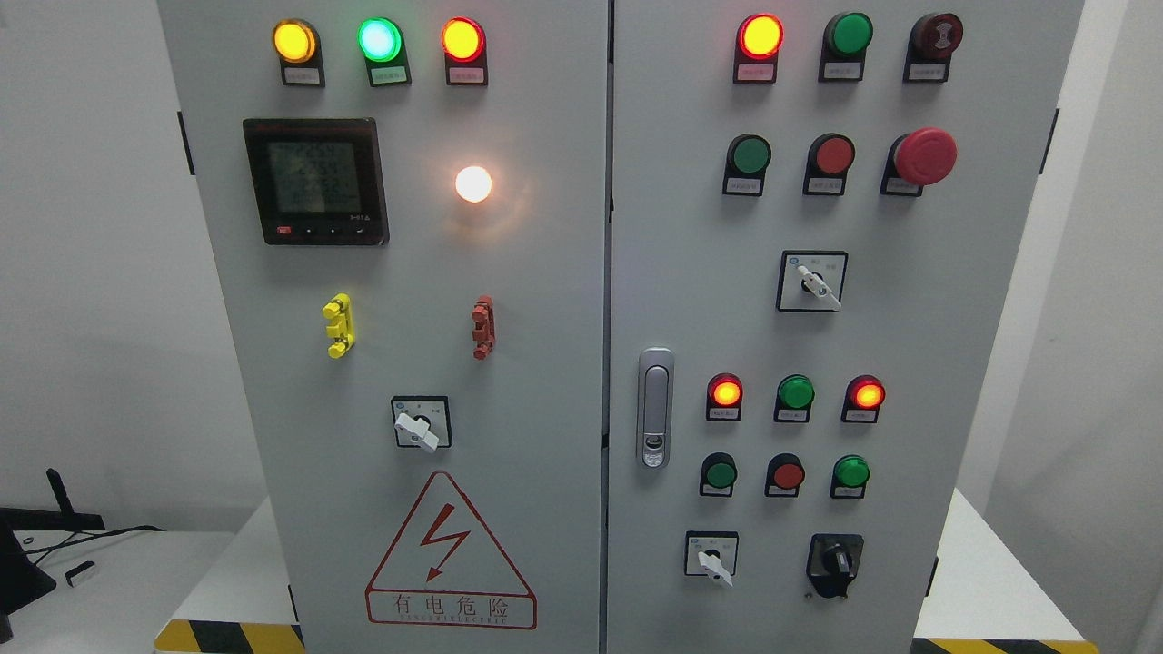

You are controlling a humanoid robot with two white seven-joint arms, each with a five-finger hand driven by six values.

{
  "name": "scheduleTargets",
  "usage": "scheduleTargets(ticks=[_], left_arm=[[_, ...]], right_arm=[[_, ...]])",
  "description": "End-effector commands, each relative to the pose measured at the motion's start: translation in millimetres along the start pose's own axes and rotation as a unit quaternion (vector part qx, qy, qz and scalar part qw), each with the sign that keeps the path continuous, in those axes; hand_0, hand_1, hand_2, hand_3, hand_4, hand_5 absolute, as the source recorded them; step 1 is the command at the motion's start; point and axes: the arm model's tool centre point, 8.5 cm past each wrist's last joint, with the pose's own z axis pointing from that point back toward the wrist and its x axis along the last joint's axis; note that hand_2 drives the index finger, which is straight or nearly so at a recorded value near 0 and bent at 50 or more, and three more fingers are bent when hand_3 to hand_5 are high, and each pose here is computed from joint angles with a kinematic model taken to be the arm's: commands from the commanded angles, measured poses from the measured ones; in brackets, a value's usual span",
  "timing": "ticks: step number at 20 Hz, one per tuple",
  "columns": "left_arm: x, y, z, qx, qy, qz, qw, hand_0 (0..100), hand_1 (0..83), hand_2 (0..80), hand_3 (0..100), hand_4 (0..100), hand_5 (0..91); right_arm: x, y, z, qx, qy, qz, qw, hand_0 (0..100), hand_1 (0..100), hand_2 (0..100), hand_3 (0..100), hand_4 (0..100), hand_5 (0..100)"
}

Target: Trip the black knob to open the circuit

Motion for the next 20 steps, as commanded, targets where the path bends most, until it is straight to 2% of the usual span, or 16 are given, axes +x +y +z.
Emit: scheduleTargets(ticks=[1,10,14,20], left_arm=[[0,0,0,0.000,0.000,0.002,1.000,12,38.9,0.0,0,0,0.0],[0,1,0,0.001,0.000,0.002,1.000,12,38.9,0.0,0,0,0.0],[0,1,0,0.001,0.000,0.002,1.000,12,38.9,0.0,0,0,0.0],[0,0,0,0.000,0.000,0.002,1.000,12,38.9,0.0,0,0,0.0]], right_arm=[[14,1,-2,0.000,-0.018,-0.007,1.000,40,17,0,0,1,6],[22,-3,0,0.000,-0.030,-0.005,1.000,40,17,0,0,0,6],[21,0,2,0.021,-0.040,-0.003,0.999,40,17,0,0,0,6],[27,0,14,0.028,-0.091,-0.002,0.995,41,16,0,0,2,6]])
